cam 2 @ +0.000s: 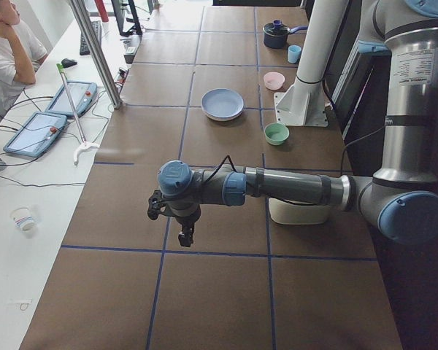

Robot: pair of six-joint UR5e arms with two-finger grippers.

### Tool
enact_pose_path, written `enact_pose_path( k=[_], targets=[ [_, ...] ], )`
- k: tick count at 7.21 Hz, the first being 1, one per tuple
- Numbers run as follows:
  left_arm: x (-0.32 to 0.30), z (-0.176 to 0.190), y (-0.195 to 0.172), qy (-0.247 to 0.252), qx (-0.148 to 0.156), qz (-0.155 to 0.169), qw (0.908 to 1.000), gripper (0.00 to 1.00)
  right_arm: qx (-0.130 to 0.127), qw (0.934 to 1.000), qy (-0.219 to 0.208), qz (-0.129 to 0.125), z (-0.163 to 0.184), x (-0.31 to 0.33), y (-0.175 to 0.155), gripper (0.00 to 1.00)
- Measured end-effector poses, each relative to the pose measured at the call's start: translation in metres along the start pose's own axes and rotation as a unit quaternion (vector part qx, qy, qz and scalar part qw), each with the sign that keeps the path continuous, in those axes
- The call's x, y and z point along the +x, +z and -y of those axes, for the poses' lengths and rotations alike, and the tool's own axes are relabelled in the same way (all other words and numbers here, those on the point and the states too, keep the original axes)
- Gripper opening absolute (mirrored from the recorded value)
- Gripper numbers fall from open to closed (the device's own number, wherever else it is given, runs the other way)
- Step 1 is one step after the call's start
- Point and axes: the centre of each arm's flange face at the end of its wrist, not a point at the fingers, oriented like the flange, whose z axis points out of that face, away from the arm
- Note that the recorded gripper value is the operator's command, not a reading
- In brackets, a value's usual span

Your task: Stack three plates with pink and blue

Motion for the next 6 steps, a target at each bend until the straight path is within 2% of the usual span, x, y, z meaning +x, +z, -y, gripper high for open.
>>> enact_pose_path(
  k=[1, 2, 6],
  targets=[
    [-0.002, -0.003, 0.001, 0.037, 0.001, 0.000, 0.9993, 1.00, 0.002, 0.9999, 0.001, -0.010, 0.002, 0.001, -0.001, 1.00],
    [-0.004, -0.005, 0.001, 0.052, 0.001, 0.000, 0.9986, 1.00, 0.002, 0.9999, 0.001, -0.016, 0.002, 0.002, -0.001, 1.00],
    [-0.007, -0.015, -0.007, 0.016, -0.023, -0.008, 0.9996, 1.00, 0.001, 0.9998, 0.003, -0.020, 0.001, 0.005, 0.001, 1.00]
  ],
)
